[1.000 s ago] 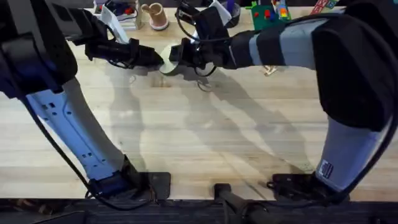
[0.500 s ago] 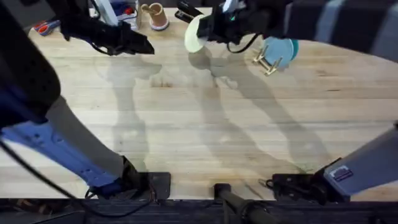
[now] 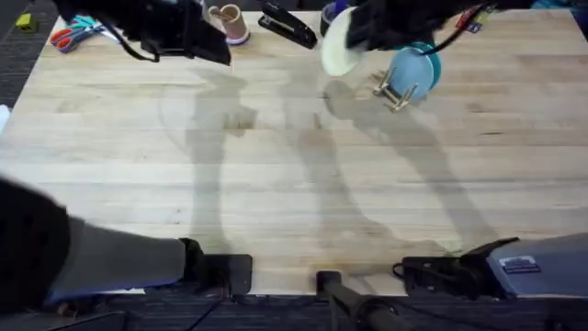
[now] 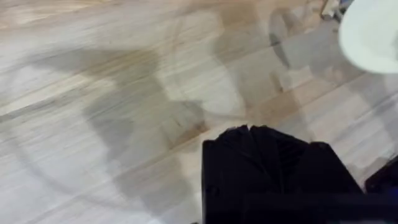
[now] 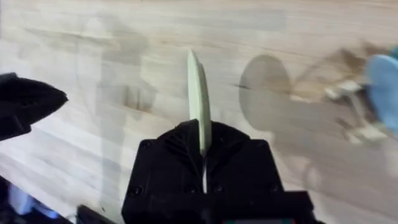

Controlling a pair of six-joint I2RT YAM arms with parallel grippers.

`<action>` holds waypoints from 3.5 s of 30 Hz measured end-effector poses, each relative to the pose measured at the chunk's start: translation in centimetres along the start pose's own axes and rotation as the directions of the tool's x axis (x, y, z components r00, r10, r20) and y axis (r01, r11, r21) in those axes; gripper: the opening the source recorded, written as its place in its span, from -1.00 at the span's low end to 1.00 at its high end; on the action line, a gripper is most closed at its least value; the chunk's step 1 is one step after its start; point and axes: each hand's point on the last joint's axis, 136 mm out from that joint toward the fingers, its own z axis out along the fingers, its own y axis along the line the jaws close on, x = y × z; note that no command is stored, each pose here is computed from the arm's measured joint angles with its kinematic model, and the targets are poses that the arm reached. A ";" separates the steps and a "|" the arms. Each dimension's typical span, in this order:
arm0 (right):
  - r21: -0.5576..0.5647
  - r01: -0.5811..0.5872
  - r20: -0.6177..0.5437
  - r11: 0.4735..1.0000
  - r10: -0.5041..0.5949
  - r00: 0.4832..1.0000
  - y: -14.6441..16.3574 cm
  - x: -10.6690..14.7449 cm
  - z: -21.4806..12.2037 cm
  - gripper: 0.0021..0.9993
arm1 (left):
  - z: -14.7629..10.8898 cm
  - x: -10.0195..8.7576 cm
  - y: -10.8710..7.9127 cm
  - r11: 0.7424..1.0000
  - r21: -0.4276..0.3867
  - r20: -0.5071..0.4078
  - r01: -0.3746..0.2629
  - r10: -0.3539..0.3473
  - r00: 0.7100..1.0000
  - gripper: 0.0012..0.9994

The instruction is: Pick up the plates from the table one by one and place each into a slot on the dish rack.

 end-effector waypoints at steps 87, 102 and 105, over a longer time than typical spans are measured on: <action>0.352 0.611 -0.216 0.709 -0.573 0.790 -9.9 -2.8 -15.6 -0.94 | -1.9 2.4 -11.2 0.974 -0.188 -0.038 -0.123 0.118 0.992 0.99; 0.287 0.611 -0.173 0.738 -0.587 0.791 -9.4 -3.6 -14.0 -0.94 | -1.9 2.4 -11.2 0.974 -0.188 -0.038 -0.123 0.118 0.992 0.99; 0.252 0.604 -0.222 0.757 -0.562 0.797 -10.0 -2.8 -12.7 -0.94 | -1.9 2.4 -11.2 0.974 -0.188 -0.038 -0.123 0.118 0.992 0.99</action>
